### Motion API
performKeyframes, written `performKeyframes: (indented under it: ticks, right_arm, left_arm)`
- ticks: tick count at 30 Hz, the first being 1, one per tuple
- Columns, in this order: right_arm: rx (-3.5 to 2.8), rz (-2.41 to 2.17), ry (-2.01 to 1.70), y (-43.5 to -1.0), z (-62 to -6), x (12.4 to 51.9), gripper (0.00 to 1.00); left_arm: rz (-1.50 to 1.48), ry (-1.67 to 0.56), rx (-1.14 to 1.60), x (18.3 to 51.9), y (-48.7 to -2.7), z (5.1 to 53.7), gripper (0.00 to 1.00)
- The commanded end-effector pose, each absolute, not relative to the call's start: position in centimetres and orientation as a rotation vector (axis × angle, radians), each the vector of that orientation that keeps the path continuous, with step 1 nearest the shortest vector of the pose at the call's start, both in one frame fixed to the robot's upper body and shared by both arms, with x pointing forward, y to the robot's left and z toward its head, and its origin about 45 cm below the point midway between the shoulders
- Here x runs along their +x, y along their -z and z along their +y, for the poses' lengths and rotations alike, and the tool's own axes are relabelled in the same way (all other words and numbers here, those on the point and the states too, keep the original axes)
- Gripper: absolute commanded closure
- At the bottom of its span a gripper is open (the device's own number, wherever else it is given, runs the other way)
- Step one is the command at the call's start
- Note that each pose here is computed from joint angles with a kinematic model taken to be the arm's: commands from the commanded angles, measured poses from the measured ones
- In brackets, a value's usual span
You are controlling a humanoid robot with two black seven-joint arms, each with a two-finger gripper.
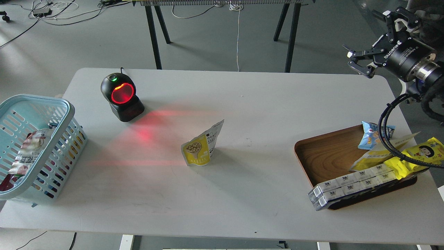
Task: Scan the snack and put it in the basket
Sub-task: 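Retract the right gripper back above the tray, then reach the left gripper toward the yellow packet on the table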
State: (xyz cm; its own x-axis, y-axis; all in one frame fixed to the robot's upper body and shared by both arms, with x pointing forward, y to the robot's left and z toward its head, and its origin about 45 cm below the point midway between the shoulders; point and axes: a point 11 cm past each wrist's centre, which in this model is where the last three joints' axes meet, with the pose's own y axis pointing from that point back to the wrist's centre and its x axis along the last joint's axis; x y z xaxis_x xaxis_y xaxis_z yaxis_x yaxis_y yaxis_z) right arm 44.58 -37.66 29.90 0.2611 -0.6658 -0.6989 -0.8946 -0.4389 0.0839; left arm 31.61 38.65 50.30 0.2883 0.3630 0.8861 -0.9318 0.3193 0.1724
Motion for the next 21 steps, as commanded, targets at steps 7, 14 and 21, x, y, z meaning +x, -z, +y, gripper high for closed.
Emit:
performKeyframes:
  ticks: [7,14,21]
  right_arm:
    - [-2.175,1.422,-0.993,-28.8,-37.4,44.6,0.03]
    - [-2.154,1.431,-1.014,-27.9,-36.9,45.1,0.03]
    - [-2.159,1.438,-1.02,-27.6,-36.9,45.0,0.03]
  left_arm:
    - [-0.963,-0.782,0.928,33.4,-44.4,35.5,0.0]
    - [-1.011,-0.634,1.056,34.0,-37.3,33.7,0.0]
    - [-1.031,-0.514,1.072,33.8,-33.3,31.1,0.0]
